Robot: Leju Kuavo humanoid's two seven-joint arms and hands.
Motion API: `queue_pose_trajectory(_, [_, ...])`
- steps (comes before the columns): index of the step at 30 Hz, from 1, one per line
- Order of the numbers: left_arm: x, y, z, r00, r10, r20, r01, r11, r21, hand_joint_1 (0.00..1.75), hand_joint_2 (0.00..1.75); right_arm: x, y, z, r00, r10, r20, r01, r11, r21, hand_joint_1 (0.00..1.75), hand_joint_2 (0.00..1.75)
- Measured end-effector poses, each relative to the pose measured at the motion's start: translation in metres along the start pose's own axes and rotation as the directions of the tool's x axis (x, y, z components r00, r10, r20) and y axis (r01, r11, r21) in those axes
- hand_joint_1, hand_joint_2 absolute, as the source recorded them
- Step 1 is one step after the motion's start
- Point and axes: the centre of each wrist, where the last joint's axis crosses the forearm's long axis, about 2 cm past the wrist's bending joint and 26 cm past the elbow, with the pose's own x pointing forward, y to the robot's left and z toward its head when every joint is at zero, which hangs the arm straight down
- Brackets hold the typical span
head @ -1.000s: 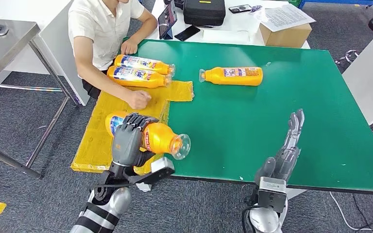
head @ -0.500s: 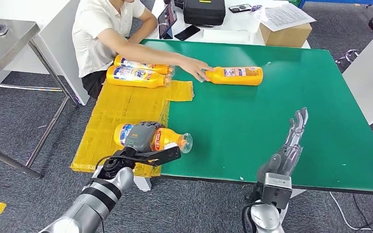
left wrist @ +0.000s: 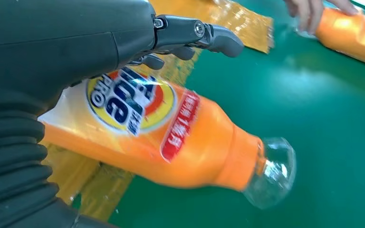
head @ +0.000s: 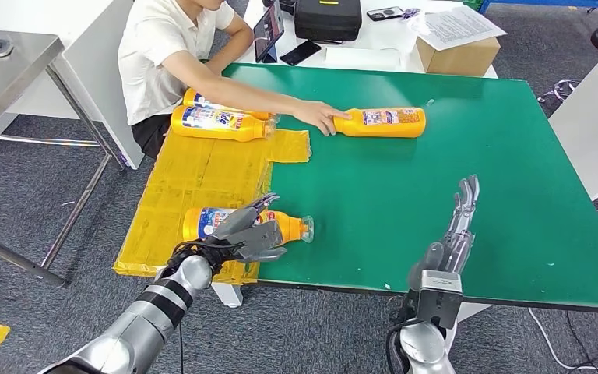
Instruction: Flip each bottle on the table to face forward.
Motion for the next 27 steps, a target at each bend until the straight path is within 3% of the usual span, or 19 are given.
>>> queue_pose_trajectory(8, [0.000, -0.001, 0.000, 0.999, 0.029, 0.018, -0.029, 0.999, -0.013, 0.00, 0.00, -0.004, 0.001, 0.001, 1.000, 0.012, -0.003, -0.012, 1.000, 0.017, 0.00, 0.00])
queue_pose_trajectory(12, [0.002, -0.008, 0.008, 0.992, 0.063, 0.110, -0.071, 0.995, 0.071, 0.00, 1.75, -0.007, -0.003, 0.000, 0.989, 0.115, 0.091, -0.123, 0.989, 0.087, 0.00, 1.75])
queue_pose_trajectory(15, [0.011, -0.021, 0.023, 0.962, 0.009, 0.273, -0.104, 0.936, 0.335, 0.00, 1.75, -0.019, -0.014, 0.001, 0.924, 0.299, 0.239, -0.346, 0.919, 0.188, 0.00, 1.75])
queue_pose_trajectory(17, [0.026, -0.030, 0.036, 0.924, -0.036, 0.381, -0.184, 0.832, 0.524, 0.00, 1.75, -0.032, -0.028, 0.004, 0.849, 0.428, 0.311, -0.506, 0.828, 0.242, 0.00, 1.75])
queue_pose_trajectory(19, [0.040, -0.041, 0.049, 0.891, -0.075, 0.447, -0.255, 0.731, 0.633, 0.00, 1.75, -0.046, -0.045, 0.006, 0.770, 0.543, 0.336, -0.632, 0.722, 0.282, 0.00, 1.75])
queue_pose_trajectory(23, [0.057, -0.065, 0.074, 0.865, -0.085, 0.494, -0.319, 0.668, 0.672, 0.00, 1.75, -0.075, -0.079, 0.016, 0.658, 0.705, 0.265, -0.744, 0.554, 0.372, 0.00, 1.75])
queue_pose_trajectory(27, [0.062, -0.076, 0.090, 0.864, -0.037, 0.502, -0.359, 0.654, 0.666, 0.00, 1.75, -0.090, -0.101, 0.024, 0.608, 0.756, 0.242, -0.767, 0.481, 0.424, 0.00, 1.75])
